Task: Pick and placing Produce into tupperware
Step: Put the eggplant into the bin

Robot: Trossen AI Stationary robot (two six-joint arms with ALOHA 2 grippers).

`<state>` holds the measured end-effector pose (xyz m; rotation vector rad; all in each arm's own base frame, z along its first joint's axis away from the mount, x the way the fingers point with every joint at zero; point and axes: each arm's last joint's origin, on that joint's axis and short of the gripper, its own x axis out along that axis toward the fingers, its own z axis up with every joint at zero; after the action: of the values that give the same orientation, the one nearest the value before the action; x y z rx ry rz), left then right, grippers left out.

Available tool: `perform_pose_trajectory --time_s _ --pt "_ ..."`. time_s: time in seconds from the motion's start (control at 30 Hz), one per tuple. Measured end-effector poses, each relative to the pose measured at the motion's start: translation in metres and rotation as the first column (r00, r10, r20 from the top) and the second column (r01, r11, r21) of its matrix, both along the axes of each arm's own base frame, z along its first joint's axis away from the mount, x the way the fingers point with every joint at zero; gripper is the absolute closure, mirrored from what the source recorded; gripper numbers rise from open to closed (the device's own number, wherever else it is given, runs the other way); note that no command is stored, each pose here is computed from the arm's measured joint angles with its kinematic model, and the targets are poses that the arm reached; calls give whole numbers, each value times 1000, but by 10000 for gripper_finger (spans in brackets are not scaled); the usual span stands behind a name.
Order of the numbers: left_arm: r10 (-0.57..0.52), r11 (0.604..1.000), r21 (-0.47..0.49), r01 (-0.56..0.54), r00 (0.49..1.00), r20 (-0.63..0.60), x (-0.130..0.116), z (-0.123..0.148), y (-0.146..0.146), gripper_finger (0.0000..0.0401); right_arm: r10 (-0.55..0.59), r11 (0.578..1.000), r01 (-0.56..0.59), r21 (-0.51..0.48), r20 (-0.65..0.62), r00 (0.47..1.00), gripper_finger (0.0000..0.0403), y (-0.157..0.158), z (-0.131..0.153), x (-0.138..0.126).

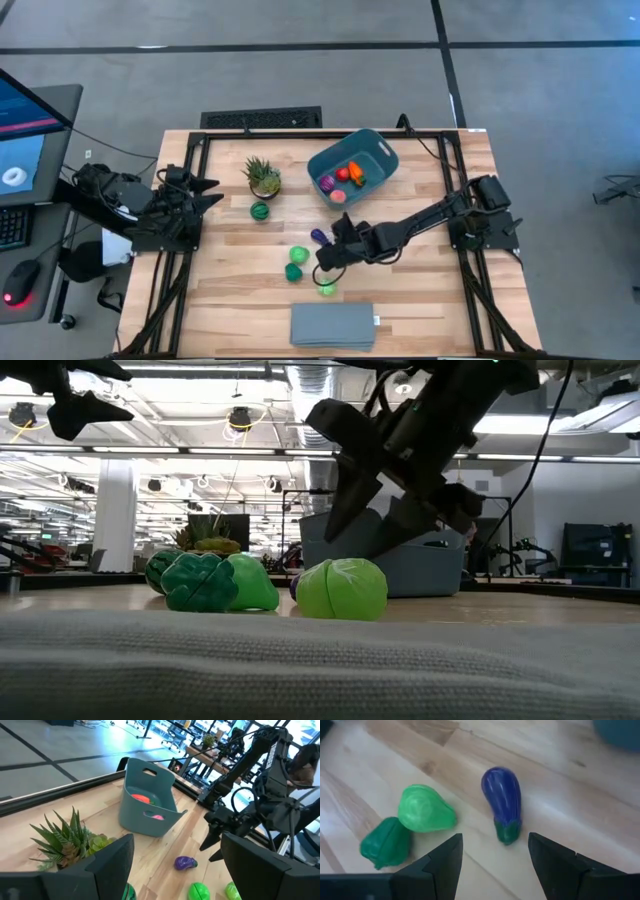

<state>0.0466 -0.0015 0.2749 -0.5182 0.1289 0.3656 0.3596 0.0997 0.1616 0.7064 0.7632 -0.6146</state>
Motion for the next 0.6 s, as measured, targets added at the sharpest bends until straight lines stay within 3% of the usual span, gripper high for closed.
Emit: perform_pose_trajectory --time_s 0.33,0.6 --pt "-7 1000 13 7 1000 -5 0 0 0 115 -226 963 220 157 21 974 156 -8 7 4" --pt "-15 1000 11 15 1000 -6 0 0 0 115 -163 975 161 153 -4 987 188 -20 20 14"
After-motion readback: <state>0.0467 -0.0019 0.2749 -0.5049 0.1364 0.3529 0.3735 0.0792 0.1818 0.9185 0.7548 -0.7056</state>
